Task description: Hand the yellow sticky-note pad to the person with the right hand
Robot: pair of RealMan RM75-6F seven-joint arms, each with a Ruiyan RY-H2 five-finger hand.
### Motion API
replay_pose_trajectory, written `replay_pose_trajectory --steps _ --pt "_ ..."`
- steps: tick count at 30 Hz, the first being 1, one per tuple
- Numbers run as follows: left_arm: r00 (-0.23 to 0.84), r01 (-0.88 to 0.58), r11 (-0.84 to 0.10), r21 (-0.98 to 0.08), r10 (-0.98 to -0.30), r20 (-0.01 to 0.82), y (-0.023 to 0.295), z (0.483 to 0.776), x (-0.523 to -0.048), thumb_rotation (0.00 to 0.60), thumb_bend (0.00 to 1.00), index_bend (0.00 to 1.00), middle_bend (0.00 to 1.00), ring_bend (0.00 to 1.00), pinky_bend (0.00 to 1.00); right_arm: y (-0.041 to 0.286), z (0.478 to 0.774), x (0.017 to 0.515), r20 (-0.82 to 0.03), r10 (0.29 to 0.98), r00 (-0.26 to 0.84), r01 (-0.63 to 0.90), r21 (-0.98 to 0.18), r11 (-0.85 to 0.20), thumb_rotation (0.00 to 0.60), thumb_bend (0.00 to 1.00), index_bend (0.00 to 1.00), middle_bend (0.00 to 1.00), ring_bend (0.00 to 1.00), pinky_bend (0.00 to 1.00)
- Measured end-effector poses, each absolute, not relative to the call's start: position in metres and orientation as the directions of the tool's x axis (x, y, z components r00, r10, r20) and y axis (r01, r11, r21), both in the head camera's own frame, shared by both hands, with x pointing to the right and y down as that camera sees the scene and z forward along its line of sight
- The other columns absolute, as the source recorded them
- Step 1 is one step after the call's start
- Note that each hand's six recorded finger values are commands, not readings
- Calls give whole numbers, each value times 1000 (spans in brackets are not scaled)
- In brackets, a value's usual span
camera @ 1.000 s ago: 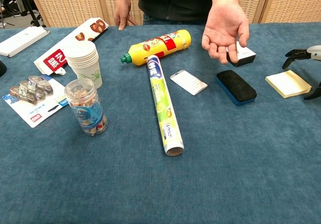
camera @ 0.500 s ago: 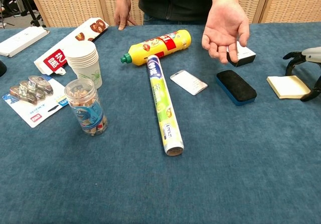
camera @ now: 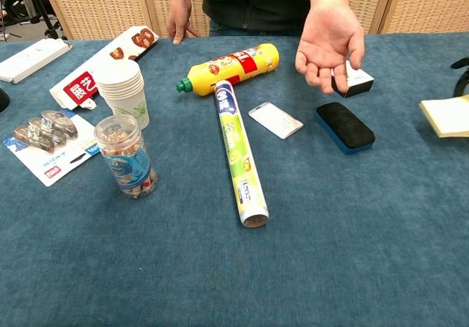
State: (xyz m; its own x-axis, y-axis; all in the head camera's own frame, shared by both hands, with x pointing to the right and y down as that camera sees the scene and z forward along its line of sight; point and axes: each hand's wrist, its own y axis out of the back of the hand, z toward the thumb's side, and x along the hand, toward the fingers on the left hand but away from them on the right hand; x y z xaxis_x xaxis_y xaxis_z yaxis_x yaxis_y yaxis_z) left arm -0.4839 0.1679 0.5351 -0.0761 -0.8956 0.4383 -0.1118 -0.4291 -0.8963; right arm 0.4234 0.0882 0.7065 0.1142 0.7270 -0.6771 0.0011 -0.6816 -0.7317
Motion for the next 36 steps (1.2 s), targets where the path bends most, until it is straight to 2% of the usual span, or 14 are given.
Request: replay_pose_trajectory --steps 9,21,29,36 --pt "-65 -122 -437 -891 -892 447 169 535 -483 600 0 0 0 0 0 81 639 436 -586 803 106 107 -796 -595 600 616 518 0 0 40" --pt "-73 -133 -452 -882 -883 463 167 537 -487 600 0 0 0 0 0 51 585 352 -460 878 133 149 -866 -477 600 646 520 0 0 40" --pt "-78 -139 -452 -881 -882 465 167 537 -490 600 0 0 0 0 0 33 575 290 -421 896 142 143 -887 -439 600 672 520 0 0 40" --pt "-83 -148 -451 -880 -881 466 167 536 -493 600 0 0 0 0 0 34 592 250 -460 876 143 148 -866 -479 600 672 520 0 0 40"
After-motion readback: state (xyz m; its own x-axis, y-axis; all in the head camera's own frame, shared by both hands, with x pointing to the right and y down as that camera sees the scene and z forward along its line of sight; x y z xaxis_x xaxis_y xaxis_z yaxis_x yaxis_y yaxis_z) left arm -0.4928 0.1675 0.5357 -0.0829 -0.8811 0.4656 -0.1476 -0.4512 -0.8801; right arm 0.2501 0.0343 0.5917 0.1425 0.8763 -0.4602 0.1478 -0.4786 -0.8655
